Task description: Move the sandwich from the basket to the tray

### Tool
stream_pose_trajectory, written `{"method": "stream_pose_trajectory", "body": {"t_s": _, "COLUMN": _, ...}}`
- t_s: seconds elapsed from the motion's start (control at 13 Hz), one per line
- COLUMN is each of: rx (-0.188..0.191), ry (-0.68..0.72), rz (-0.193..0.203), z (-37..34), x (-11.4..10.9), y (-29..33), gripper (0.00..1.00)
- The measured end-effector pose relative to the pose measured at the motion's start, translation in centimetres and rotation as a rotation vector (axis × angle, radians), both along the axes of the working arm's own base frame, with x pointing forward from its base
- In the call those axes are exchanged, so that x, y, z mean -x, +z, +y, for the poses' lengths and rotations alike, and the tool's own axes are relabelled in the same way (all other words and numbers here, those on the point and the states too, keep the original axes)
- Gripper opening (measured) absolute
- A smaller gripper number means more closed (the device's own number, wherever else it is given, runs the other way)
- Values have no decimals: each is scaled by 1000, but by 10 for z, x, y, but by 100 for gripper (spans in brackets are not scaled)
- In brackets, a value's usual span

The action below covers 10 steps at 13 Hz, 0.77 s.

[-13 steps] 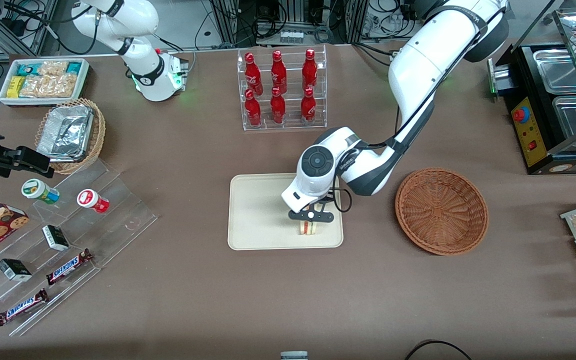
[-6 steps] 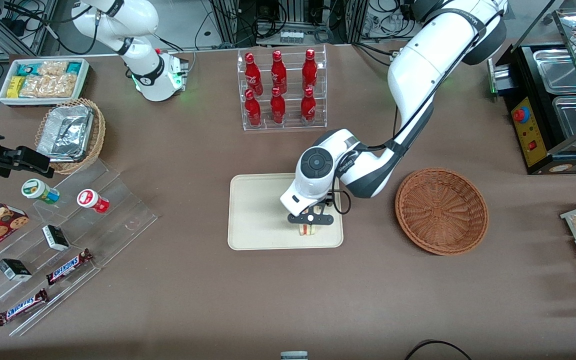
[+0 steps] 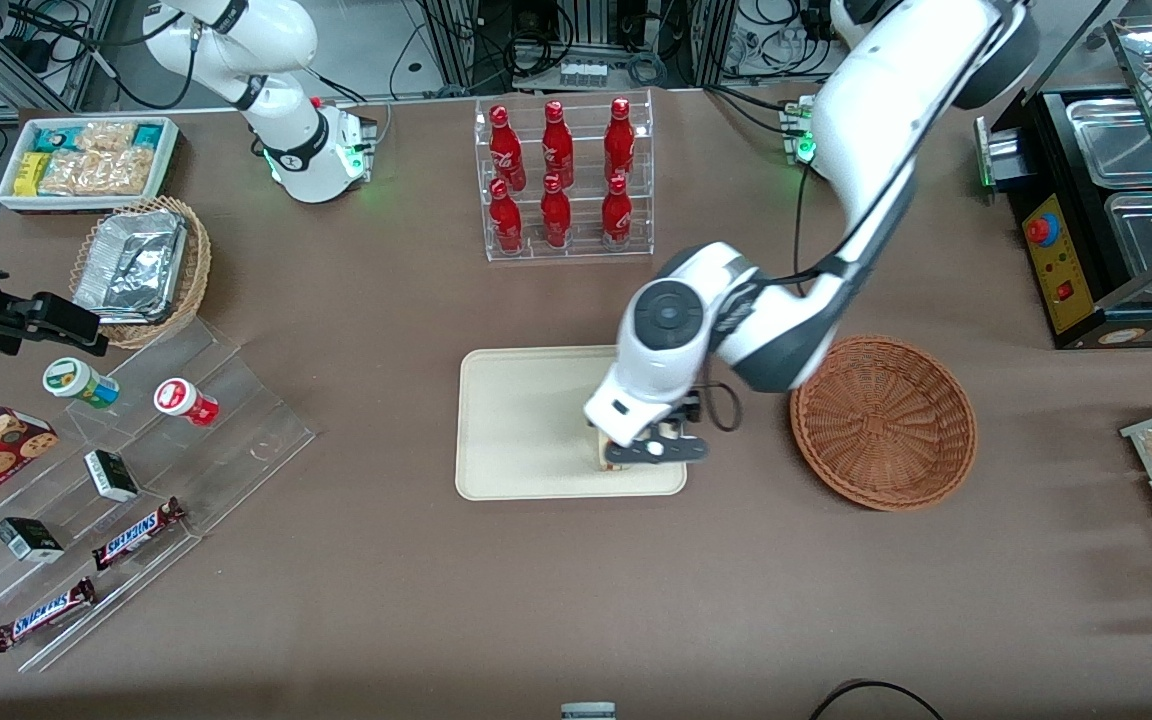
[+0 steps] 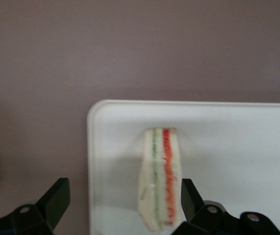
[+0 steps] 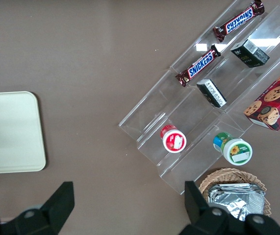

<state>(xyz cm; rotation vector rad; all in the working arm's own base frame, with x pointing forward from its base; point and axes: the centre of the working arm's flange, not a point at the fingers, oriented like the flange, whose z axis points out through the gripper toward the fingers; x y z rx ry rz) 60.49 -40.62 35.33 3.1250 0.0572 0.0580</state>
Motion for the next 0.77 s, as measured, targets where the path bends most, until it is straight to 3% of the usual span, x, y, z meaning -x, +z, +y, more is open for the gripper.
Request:
{"method": "stream_pose_trajectory", "body": {"t_s": 0.23, "rx": -28, "ry": 30, "rz": 3, "z": 54, "x": -22, "y": 33, "gripper": 100}}
{"method": "stream_pose_trajectory", "body": {"t_s": 0.62, "rx": -110, "ry": 69, "rz": 72, "z": 150, "x": -42, "y": 73, "gripper": 100}}
{"method": "stream_pose_trajectory", "body": {"t_s": 0.77, "rx": -106, "ry": 46, "rz": 113, "z": 185, "x": -41, "y": 96, "gripper": 100}}
